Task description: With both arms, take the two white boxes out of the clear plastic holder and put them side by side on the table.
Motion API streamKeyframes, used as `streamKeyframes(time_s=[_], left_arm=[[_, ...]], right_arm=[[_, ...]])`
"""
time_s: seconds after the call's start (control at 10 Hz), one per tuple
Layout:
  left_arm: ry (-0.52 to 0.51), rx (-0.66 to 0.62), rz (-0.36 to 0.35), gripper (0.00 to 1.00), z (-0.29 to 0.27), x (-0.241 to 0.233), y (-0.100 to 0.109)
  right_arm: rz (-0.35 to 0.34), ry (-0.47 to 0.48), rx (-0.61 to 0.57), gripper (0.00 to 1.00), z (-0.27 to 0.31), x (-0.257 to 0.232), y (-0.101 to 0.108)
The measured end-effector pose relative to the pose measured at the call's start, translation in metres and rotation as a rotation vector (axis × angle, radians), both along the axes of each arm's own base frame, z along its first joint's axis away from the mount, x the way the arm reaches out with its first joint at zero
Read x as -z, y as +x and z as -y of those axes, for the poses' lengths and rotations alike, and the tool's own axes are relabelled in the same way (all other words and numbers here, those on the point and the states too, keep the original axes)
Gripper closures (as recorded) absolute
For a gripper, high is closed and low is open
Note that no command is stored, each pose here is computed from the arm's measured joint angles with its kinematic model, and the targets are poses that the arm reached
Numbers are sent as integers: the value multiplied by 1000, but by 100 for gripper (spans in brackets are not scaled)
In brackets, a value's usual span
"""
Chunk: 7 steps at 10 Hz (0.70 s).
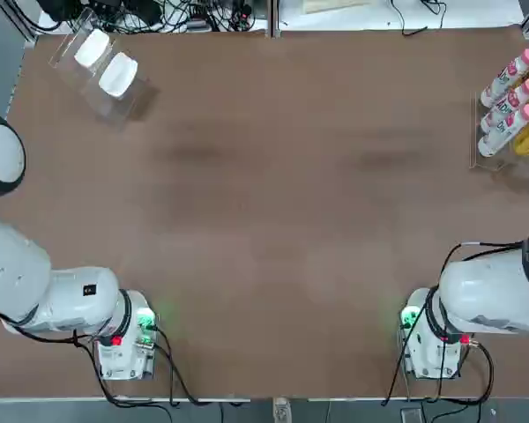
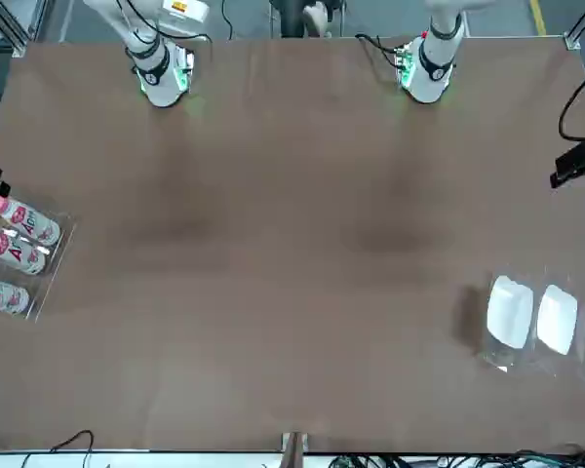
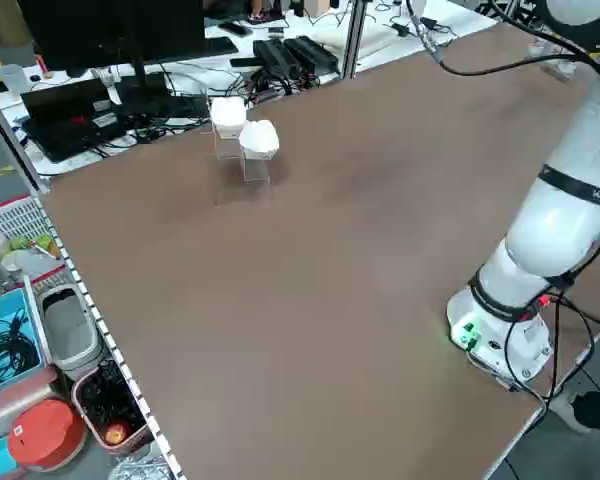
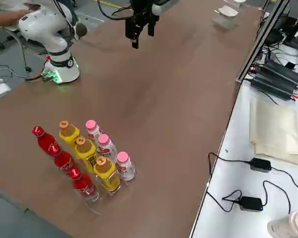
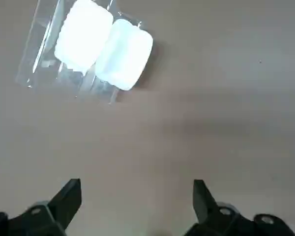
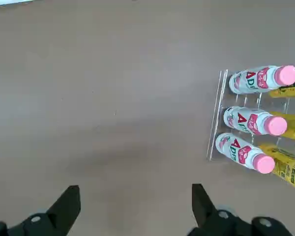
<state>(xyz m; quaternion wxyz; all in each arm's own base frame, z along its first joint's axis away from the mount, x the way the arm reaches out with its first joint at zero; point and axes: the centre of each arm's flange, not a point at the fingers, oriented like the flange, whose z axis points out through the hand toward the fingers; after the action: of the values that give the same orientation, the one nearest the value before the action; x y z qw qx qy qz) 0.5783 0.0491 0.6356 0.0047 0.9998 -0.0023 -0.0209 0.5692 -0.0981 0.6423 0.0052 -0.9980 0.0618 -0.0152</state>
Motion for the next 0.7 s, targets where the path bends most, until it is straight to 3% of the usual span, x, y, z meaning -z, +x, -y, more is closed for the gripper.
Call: streamKeyframes(time_s=[0.2, 0.4, 0.7], left_arm=[[0, -2, 0, 0, -2, 2, 1], [5, 47, 5, 0, -3, 26, 15], [41, 302, 35, 0, 1, 100, 50]], right_arm=[[-8, 1, 0, 0, 0, 1, -1], [-37, 9, -5, 0, -3, 4, -3], [-70, 36, -43, 0, -25, 25, 2]])
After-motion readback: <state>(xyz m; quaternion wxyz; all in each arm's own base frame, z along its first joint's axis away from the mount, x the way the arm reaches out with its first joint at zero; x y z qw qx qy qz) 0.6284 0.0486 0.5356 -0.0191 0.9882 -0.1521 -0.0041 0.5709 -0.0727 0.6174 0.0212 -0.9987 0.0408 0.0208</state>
